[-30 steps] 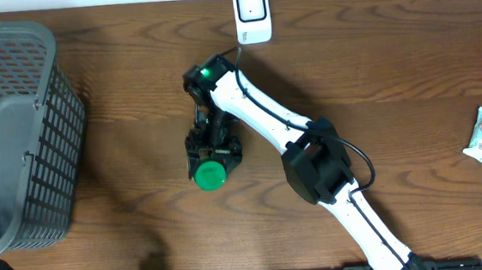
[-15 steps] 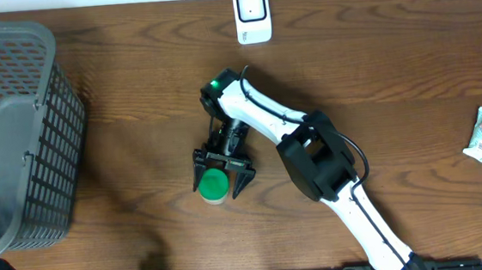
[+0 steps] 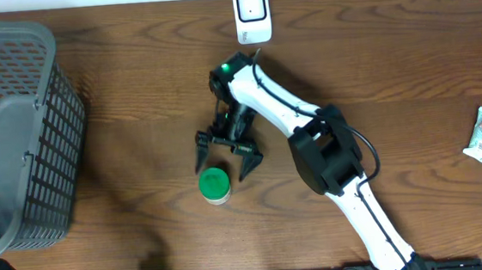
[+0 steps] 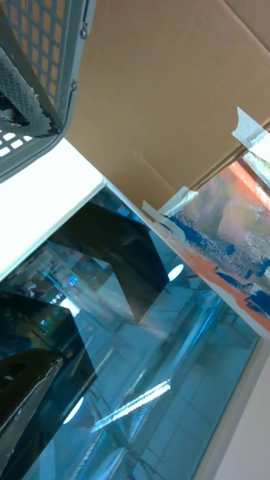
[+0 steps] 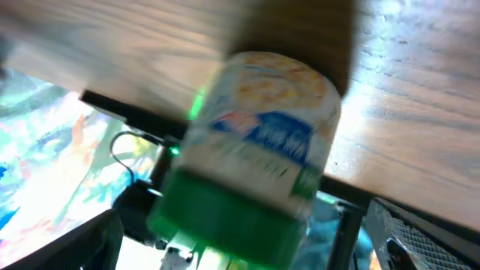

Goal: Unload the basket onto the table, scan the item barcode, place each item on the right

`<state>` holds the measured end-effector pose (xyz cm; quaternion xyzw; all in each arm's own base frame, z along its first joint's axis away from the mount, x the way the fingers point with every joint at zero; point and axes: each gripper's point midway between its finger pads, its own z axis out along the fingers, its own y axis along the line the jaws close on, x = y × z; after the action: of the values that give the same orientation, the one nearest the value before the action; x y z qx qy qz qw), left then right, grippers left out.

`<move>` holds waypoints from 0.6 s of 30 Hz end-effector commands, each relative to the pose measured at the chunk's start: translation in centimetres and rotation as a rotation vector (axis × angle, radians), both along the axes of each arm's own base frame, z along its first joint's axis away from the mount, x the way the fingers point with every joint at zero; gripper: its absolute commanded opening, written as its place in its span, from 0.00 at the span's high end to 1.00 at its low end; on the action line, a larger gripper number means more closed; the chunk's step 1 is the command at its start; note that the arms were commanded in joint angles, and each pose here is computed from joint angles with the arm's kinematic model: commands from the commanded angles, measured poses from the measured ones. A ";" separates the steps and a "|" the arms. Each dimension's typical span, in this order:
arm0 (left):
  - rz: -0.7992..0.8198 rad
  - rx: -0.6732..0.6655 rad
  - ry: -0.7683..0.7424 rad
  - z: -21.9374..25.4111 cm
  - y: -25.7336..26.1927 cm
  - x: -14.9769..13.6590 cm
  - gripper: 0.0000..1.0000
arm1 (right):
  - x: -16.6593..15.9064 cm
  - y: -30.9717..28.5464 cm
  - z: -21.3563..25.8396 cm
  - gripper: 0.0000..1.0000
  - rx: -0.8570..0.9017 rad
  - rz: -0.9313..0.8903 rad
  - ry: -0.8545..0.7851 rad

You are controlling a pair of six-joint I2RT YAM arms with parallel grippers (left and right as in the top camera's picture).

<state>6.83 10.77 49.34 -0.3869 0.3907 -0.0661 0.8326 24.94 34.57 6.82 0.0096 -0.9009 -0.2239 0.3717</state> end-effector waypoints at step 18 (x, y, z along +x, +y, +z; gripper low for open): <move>-0.009 0.001 -0.010 0.0 -0.1 0.0 0.10 | -0.6 1.0 10.0 0.01 -0.057 0.686 -0.920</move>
<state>6.85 10.77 49.34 -0.3870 0.3908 -0.0661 0.8325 25.46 35.04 19.52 0.3074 -0.9462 -0.1007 -0.0082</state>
